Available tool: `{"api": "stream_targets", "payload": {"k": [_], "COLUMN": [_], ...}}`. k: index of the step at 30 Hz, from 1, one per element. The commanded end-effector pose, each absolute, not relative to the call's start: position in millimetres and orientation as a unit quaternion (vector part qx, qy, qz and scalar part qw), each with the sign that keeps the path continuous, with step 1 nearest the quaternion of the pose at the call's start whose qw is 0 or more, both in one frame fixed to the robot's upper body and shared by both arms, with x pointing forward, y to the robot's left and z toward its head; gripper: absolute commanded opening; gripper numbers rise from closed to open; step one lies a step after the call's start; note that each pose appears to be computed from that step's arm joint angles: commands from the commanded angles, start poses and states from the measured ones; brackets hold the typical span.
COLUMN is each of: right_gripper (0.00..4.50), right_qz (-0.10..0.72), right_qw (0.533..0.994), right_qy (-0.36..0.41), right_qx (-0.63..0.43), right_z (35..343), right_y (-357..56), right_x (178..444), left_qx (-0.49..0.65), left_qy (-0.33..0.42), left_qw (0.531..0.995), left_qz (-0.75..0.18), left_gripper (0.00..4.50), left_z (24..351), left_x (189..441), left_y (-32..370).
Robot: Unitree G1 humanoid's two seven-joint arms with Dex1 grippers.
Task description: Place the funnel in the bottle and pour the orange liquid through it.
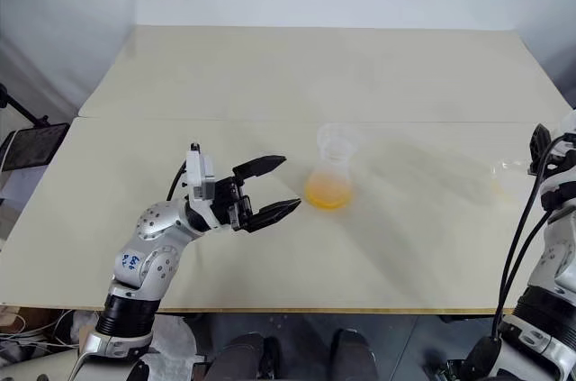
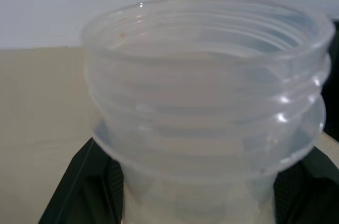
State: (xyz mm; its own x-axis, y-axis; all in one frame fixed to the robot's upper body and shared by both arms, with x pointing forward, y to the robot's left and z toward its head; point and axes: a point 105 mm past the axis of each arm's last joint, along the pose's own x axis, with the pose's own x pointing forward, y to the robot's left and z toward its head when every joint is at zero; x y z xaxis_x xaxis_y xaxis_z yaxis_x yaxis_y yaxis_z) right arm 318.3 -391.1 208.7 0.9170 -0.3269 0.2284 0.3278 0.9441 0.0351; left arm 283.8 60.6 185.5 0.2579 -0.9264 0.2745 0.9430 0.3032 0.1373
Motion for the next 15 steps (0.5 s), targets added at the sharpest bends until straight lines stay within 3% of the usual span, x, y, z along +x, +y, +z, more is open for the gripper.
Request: {"api": "stream_targets", "payload": {"k": [1,10,11,14,15], "right_gripper": [2.81,2.81,3.51,4.46,4.46], "right_qz": [-0.176,-0.192,-0.194,-0.174,-0.171], "right_qw": [0.973,0.97,0.97,0.973,0.972], "right_qy": [-0.15,-0.151,-0.148,-0.154,-0.158], "right_qx": [-0.016,-0.005,-0.001,-0.009,-0.014], "right_z": [221,202,198,198,201], "right_y": [-397,-409,-409,-401,-399], "right_x": [318,329,330,331,330], "left_qx": [-0.026,-0.028,-0.028,-0.027,-0.026], "left_qy": [-0.17,-0.17,-0.17,-0.171,-0.171], "left_qw": [0.782,0.778,0.778,0.779,0.779], "left_qz": [-0.599,-0.604,-0.604,-0.603,-0.603], "left_gripper": [4.5,4.5,4.5,4.5,4.5], "left_z": [196,197,198,198,198], "left_x": [279,279,279,280,280], "left_y": [57,55,55,55,56]}}
